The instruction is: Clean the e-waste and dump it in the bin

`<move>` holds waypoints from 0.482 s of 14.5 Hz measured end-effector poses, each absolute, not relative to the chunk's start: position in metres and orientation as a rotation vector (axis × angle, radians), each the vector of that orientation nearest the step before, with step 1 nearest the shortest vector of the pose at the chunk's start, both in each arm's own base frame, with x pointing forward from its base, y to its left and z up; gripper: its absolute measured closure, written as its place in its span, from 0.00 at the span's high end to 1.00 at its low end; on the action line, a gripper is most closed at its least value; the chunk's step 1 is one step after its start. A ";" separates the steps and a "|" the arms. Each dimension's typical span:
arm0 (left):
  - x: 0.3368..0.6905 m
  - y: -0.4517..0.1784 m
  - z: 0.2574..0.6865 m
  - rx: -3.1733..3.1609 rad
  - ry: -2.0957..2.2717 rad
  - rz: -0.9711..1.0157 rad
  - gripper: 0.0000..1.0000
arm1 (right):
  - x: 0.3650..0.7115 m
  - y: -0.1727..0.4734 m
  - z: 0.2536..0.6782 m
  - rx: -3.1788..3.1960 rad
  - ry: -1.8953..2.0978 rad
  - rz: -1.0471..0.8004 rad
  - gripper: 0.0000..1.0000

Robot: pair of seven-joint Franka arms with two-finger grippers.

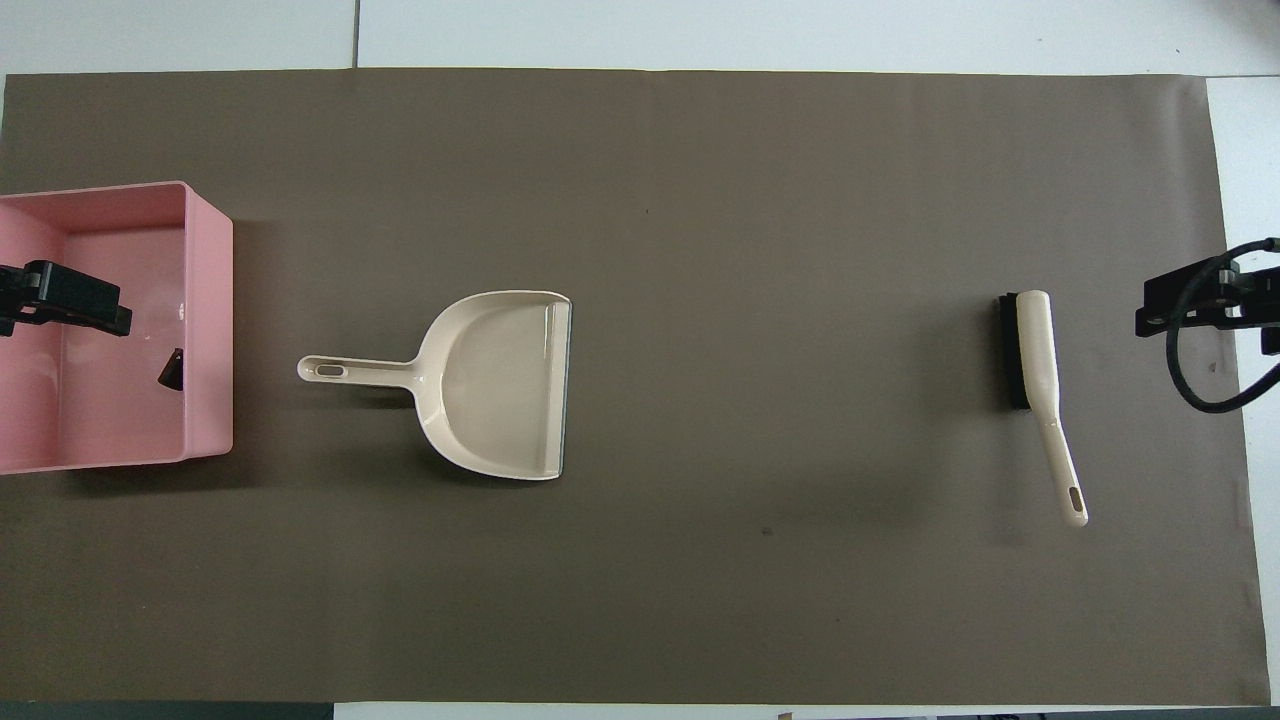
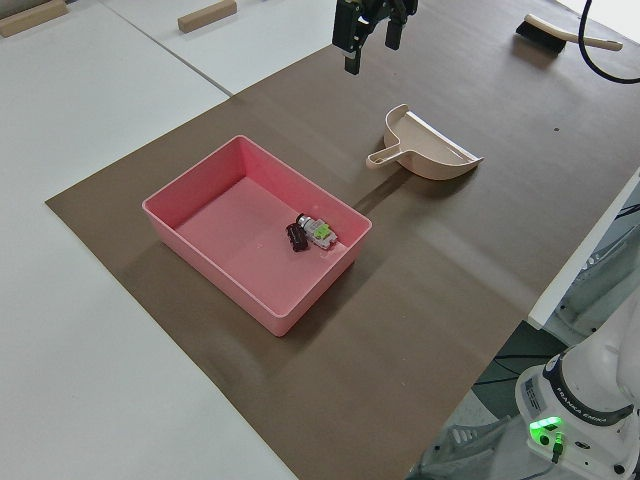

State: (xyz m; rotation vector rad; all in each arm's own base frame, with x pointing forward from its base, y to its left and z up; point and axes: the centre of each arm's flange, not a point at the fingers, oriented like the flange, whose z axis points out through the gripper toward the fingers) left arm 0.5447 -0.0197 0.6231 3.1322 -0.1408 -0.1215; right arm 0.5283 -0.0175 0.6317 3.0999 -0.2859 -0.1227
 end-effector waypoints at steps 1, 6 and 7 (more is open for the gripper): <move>0.545 -0.020 0.623 3.134 -0.140 -0.122 0.99 | 0.528 -0.017 0.632 3.100 -0.286 -0.123 1.00; 0.545 -0.019 0.622 3.136 -0.127 -0.121 0.99 | 0.528 -0.017 0.632 3.100 -0.286 -0.123 1.00; 0.545 -0.019 0.622 3.137 -0.125 -0.120 0.99 | 0.528 -0.018 0.632 3.100 -0.286 -0.123 1.00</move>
